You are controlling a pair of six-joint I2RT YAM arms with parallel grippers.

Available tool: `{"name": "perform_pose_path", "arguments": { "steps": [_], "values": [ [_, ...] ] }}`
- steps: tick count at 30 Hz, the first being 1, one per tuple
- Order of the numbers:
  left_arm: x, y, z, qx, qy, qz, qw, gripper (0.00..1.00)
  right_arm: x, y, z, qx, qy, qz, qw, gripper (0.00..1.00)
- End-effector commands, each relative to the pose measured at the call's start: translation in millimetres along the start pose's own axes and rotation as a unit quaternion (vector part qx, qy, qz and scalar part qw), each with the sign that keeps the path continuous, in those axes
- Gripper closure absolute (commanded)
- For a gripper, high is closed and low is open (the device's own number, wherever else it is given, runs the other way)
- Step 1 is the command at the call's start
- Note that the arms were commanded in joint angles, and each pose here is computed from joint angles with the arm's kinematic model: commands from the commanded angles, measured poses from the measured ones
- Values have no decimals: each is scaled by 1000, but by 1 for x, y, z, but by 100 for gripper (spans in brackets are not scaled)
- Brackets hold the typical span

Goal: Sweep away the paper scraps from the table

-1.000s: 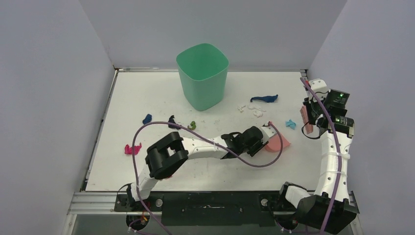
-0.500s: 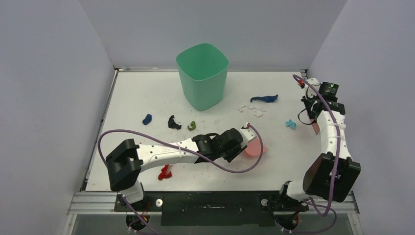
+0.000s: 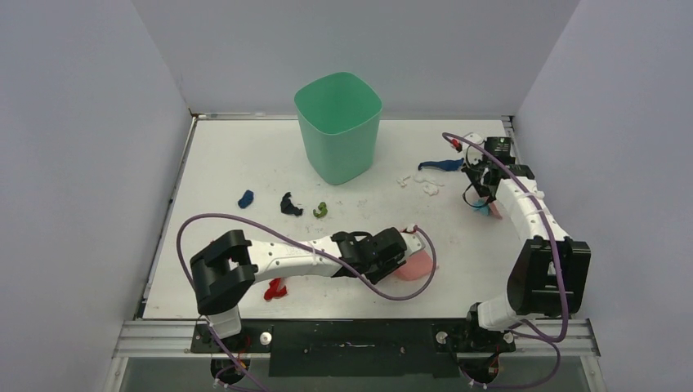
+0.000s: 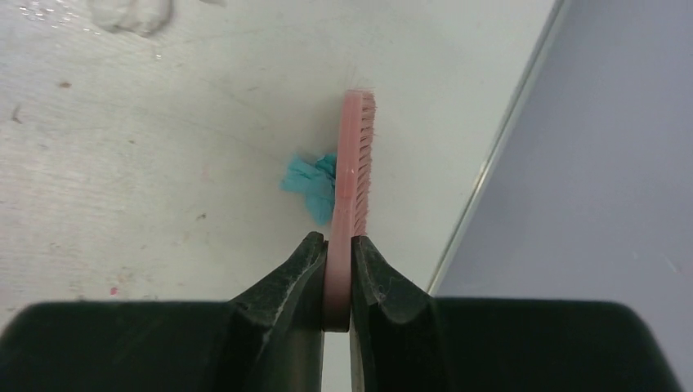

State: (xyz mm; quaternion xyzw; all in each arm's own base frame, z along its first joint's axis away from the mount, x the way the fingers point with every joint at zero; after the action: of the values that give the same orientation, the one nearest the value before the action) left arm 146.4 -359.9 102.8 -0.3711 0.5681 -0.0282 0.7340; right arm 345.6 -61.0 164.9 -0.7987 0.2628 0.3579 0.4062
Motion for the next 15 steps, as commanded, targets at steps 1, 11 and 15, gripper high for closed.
{"name": "perform_pose_path", "arguments": {
  "steps": [1,11,15],
  "values": [
    [3,-21,-8,11,16,-23,1000,100,-13,-5,35,21,-80,-19,996,95],
    [32,-42,-16,16,28,-19,999,100,-76,-17,120,-30,-268,-75,960,95],
    [39,-56,-15,-1,22,-24,999,100,-99,-23,138,-58,-297,-86,949,95]
  ]
}}
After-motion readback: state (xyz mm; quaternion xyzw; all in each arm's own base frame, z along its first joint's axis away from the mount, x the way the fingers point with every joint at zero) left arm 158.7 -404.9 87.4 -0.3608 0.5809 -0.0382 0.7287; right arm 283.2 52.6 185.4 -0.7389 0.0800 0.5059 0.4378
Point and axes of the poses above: each gripper's point midway between its finger pads, its own x axis out along the fingers, its own z axis along the line the jaws close on, y = z × x, the point moved 4 cm from there along -x, back along the fingers, and after that the axes turned 1 degree about -x, right-handed, at the moved point
